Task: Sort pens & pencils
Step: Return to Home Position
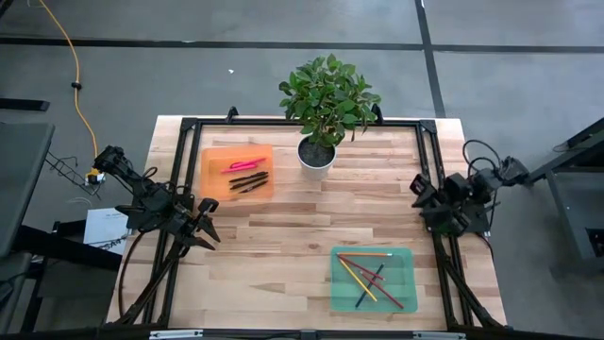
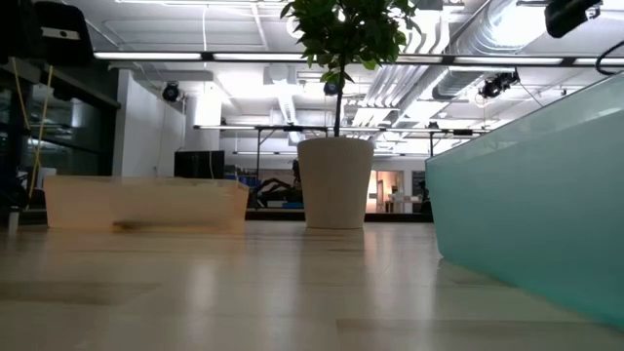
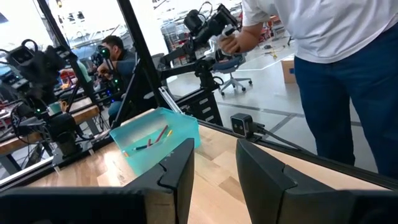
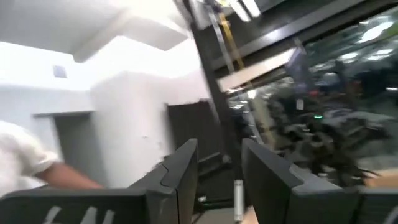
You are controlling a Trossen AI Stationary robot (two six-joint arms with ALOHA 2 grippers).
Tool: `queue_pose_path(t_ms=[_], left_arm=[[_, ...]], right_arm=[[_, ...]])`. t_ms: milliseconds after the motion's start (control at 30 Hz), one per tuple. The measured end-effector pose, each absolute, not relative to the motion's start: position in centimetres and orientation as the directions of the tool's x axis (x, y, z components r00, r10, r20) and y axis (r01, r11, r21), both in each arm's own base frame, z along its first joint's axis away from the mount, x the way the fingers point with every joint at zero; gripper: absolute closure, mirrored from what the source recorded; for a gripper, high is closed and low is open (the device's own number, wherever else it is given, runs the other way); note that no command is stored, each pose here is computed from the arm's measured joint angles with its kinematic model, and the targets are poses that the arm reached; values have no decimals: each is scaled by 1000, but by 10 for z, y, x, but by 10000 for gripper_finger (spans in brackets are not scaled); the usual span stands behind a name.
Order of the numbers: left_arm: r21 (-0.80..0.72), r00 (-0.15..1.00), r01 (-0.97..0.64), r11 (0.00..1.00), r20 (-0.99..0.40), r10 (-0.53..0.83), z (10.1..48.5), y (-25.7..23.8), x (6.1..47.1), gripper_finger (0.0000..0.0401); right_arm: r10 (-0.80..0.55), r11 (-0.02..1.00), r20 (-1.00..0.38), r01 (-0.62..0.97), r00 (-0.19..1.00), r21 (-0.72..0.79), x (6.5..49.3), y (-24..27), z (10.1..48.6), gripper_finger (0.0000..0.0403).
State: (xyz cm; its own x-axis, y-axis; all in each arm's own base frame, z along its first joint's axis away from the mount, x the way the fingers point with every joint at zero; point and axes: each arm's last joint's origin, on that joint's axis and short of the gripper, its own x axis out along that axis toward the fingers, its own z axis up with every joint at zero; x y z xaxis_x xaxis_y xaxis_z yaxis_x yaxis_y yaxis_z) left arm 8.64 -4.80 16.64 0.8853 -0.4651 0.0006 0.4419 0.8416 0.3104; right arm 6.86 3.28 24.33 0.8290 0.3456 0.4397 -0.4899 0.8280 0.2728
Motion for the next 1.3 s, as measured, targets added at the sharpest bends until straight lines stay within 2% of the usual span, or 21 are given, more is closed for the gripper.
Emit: queue_pose_path(t_ms=[367, 533, 700, 933, 1067, 1300], left_arm=[[310, 885, 442, 842, 0, -465, 166, -48, 86, 293], [310, 885, 442, 842, 1, -465, 166, -48, 86, 293], [310, 885, 442, 842, 0, -465, 166, -48, 86, 293], [310, 885, 442, 842, 1, -465, 166, -48, 86, 293], [310, 885, 442, 842, 1, -465, 166, -48, 86, 293], [310, 885, 442, 842, 1, -465, 166, -48, 86, 293]], right_arm=[[484, 768, 416, -602, 770, 221, 72, 37, 231, 286], [500, 767, 402, -608, 767, 207, 73, 39, 227, 286], [493, 759, 395, -605, 775, 239, 79, 41, 205, 286], [532, 739, 393, -638, 750, 216, 79, 42, 204, 286], [583, 713, 348, -668, 734, 215, 79, 44, 200, 286], [603, 726, 205, -637, 771, 260, 83, 46, 186, 286]])
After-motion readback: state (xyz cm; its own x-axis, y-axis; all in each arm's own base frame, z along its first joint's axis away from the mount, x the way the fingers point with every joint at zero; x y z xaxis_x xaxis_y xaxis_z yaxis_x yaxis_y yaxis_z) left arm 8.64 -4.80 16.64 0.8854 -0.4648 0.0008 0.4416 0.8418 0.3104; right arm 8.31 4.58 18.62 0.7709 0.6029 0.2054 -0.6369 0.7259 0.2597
